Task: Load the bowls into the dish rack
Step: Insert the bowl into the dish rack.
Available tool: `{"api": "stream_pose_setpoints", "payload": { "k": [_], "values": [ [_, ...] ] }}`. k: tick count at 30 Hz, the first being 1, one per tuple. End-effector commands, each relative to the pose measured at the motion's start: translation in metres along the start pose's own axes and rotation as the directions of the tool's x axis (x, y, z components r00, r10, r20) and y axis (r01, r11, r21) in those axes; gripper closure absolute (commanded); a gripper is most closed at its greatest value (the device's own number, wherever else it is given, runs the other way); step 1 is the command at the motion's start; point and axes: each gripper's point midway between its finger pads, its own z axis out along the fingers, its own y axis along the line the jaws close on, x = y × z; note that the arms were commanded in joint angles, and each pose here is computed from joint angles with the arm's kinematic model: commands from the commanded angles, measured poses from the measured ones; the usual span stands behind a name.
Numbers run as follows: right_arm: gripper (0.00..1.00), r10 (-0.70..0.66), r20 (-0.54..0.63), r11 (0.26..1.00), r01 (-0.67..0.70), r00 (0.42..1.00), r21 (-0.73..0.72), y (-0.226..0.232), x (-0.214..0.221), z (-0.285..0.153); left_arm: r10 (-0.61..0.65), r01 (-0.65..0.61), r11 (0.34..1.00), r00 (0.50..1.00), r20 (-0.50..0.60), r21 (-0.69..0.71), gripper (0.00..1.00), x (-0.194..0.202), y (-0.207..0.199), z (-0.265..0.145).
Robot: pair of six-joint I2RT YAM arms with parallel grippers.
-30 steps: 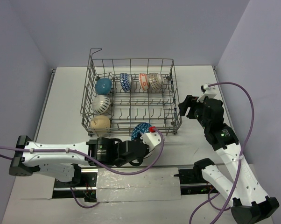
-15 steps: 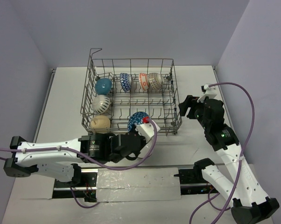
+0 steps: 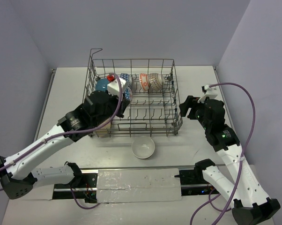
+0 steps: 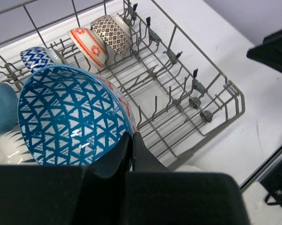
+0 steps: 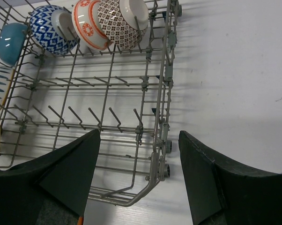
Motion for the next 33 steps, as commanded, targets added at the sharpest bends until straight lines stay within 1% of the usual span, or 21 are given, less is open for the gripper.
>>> {"api": "stream_pose_setpoints", "payload": {
  "k": [1, 2, 3, 4, 5, 7, 9, 10, 12, 13, 14, 16, 19, 21, 26, 31, 33],
  "values": [
    [0.25, -0.003, 0.053, 1.0, 0.004, 0.999, -0.017, 0.006, -0.015, 0.002, -0.109, 0.095, 0.984, 0.99, 0.092, 0.148, 1.0, -0.026, -0.003, 0.006],
    [0.25, -0.003, 0.051, 1.0, 0.004, 0.999, -0.016, 0.006, -0.015, 0.002, -0.137, 0.119, 0.975, 0.987, 0.082, 0.189, 1.0, -0.025, 0.003, 0.009],
    [0.25, -0.004, 0.045, 1.0, 0.005, 0.999, -0.016, 0.006, -0.014, 0.004, -0.158, 0.133, 0.968, 0.982, 0.103, 0.213, 1.0, -0.03, 0.005, 0.012],
    [0.25, -0.004, 0.047, 1.0, 0.005, 0.999, -0.018, 0.006, -0.014, 0.004, -0.188, 0.168, 0.964, 0.979, 0.082, 0.207, 1.0, -0.023, 0.014, 0.018],
    [0.25, -0.004, 0.047, 1.0, 0.005, 0.999, -0.018, 0.007, -0.015, 0.004, -0.196, 0.173, 0.955, 0.978, 0.073, 0.239, 1.0, -0.021, 0.011, 0.02],
    [0.25, -0.005, 0.047, 1.0, 0.006, 0.999, -0.015, 0.006, -0.014, 0.004, -0.224, 0.204, 0.951, 0.972, 0.064, 0.231, 1.0, -0.016, 0.021, 0.03],
    [0.25, -0.004, 0.044, 1.0, 0.005, 0.999, -0.014, 0.006, -0.013, 0.005, -0.249, 0.227, 0.941, 0.967, 0.058, 0.251, 1.0, -0.013, 0.024, 0.033],
    [0.25, -0.004, 0.045, 1.0, 0.005, 0.999, -0.016, 0.006, -0.014, 0.005, -0.289, 0.266, 0.932, 0.955, 0.06, 0.248, 1.0, -0.012, 0.032, 0.038],
    [0.25, -0.005, 0.039, 1.0, 0.005, 0.999, -0.014, 0.006, -0.012, 0.007, -0.323, 0.297, 0.914, 0.945, 0.052, 0.276, 1.0, -0.008, 0.032, 0.04],
    [0.25, -0.004, 0.041, 1.0, 0.005, 0.999, -0.014, 0.006, -0.013, 0.007, -0.347, 0.327, 0.906, 0.937, 0.031, 0.269, 1.0, 0.001, 0.036, 0.045],
    [0.25, -0.004, 0.039, 1.0, 0.005, 0.999, -0.014, 0.006, -0.013, 0.008, -0.354, 0.324, 0.902, 0.933, 0.06, 0.285, 1.0, -0.006, 0.036, 0.046],
    [0.25, -0.005, 0.036, 1.0, 0.005, 0.999, -0.014, 0.006, -0.012, 0.008, -0.385, 0.358, 0.888, 0.922, 0.038, 0.288, 1.0, 0.0, 0.039, 0.052],
    [0.25, -0.005, 0.035, 1.0, 0.005, 0.999, -0.011, 0.005, -0.012, 0.008, -0.421, 0.389, 0.871, 0.906, 0.047, 0.3, 1.0, 0.0, 0.043, 0.055],
    [0.25, -0.007, 0.034, 1.0, 0.007, 0.999, -0.014, 0.006, -0.012, 0.009, -0.439, 0.398, 0.863, 0.895, 0.074, 0.31, 1.0, -0.004, 0.044, 0.054],
    [0.25, -0.01, 0.022, 1.0, 0.011, 1.0, -0.007, 0.005, -0.011, 0.012, -0.476, 0.432, 0.855, 0.873, 0.105, 0.286, 1.0, -0.005, 0.054, 0.052],
    [0.25, -0.012, 0.018, 1.0, 0.012, 1.0, 0.006, 0.003, -0.011, 0.013, -0.523, 0.497, 0.844, 0.846, 0.103, 0.201, 1.0, 0.01, 0.075, 0.058],
    [0.25, -0.014, 0.016, 1.0, 0.013, 1.0, 0.011, 0.002, -0.01, 0.014, -0.528, 0.506, 0.843, 0.843, 0.1, 0.182, 1.0, 0.016, 0.079, 0.058]
  ]
}}
